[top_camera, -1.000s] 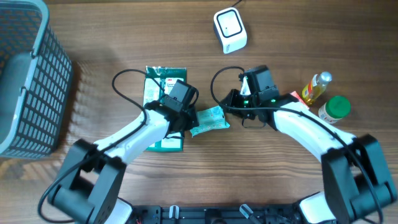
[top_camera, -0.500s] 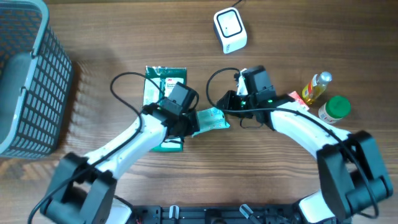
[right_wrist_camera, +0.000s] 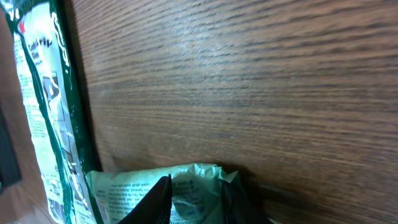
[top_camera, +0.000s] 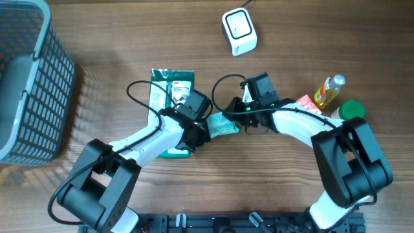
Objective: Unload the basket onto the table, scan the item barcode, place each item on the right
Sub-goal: 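Pull the wipes pack out of the glove package with the right gripper, then lift the wipes pack toward the scanner and retract the left gripper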
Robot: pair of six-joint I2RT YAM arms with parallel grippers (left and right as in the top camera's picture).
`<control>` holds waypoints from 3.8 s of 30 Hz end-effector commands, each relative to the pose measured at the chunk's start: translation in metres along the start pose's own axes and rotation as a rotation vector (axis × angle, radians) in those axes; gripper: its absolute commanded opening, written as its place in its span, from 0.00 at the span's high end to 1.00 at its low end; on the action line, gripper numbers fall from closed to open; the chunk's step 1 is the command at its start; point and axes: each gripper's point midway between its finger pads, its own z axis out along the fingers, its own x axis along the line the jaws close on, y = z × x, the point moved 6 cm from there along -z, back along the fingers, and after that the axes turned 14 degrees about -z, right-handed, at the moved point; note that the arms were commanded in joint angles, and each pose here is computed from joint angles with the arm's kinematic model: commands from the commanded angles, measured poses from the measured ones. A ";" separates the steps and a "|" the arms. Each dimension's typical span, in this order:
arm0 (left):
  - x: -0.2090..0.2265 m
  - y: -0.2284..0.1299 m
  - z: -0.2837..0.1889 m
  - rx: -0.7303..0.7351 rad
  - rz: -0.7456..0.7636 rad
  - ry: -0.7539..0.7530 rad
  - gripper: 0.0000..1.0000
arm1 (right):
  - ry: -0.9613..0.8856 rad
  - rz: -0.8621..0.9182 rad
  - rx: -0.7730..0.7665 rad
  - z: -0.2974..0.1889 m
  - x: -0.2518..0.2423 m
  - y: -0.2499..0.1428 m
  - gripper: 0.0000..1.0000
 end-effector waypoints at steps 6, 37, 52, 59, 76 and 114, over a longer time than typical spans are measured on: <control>-0.006 0.021 -0.057 -0.111 -0.019 -0.141 0.95 | 0.134 -0.098 -0.063 -0.047 0.019 0.017 0.54; -0.005 0.039 0.004 -0.057 -0.058 -0.097 0.96 | 0.001 -0.031 0.134 -0.024 -0.029 -0.017 0.38; -0.031 0.047 -0.043 -0.109 -0.007 -0.206 0.96 | 0.010 -0.032 0.131 -0.024 -0.029 -0.016 0.37; -0.026 0.040 -0.014 -0.022 -0.017 -0.152 0.95 | 0.010 -0.030 0.133 -0.024 -0.029 -0.017 0.37; -0.017 0.036 0.011 0.016 -0.020 -0.080 0.95 | 0.295 -0.009 0.121 -0.006 -0.015 -0.030 0.53; 0.095 0.160 -0.108 -0.499 -0.293 0.021 0.00 | 0.259 -0.094 0.090 -0.005 -0.018 -0.027 0.96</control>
